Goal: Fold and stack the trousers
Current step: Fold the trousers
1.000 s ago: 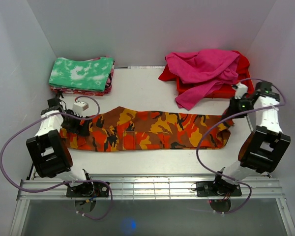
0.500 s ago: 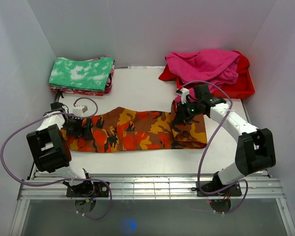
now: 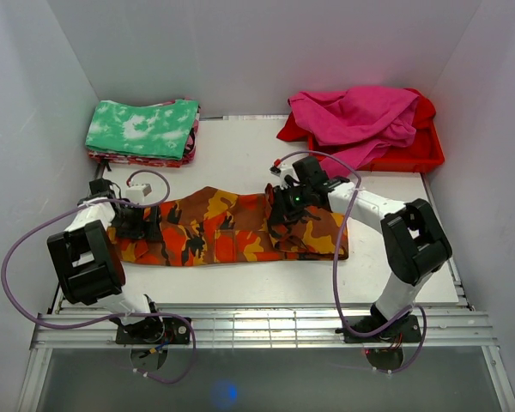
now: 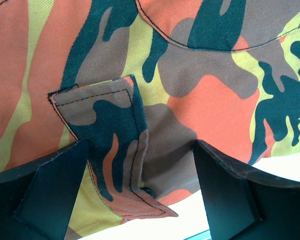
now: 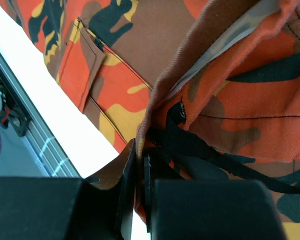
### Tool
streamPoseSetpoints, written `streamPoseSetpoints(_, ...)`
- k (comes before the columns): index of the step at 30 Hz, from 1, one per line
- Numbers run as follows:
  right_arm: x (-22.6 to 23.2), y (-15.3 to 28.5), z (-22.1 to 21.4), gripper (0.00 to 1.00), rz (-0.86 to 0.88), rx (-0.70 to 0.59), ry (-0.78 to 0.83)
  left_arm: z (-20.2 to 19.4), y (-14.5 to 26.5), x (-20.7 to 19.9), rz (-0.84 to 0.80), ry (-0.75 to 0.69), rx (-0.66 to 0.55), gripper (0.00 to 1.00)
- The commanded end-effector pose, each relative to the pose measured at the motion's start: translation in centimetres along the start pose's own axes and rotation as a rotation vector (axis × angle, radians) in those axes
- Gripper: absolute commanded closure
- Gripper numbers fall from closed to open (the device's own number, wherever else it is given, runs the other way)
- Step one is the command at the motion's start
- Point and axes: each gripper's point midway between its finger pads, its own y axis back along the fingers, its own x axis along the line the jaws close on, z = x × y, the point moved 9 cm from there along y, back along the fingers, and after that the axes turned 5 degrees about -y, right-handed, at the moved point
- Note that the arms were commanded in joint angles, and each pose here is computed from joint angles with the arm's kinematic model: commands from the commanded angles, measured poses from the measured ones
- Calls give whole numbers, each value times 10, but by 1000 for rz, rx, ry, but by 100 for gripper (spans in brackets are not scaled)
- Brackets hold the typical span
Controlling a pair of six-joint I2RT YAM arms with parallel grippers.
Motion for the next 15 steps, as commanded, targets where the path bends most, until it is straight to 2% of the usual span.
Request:
streamPoseSetpoints(1,22,-3,29,92,42,-110,3,-13,-9,6,59,3,54,2)
streamPoseSetpoints(15,47,-38,22,92,80,-18,-62,-19,-13,5,58,3,72,2)
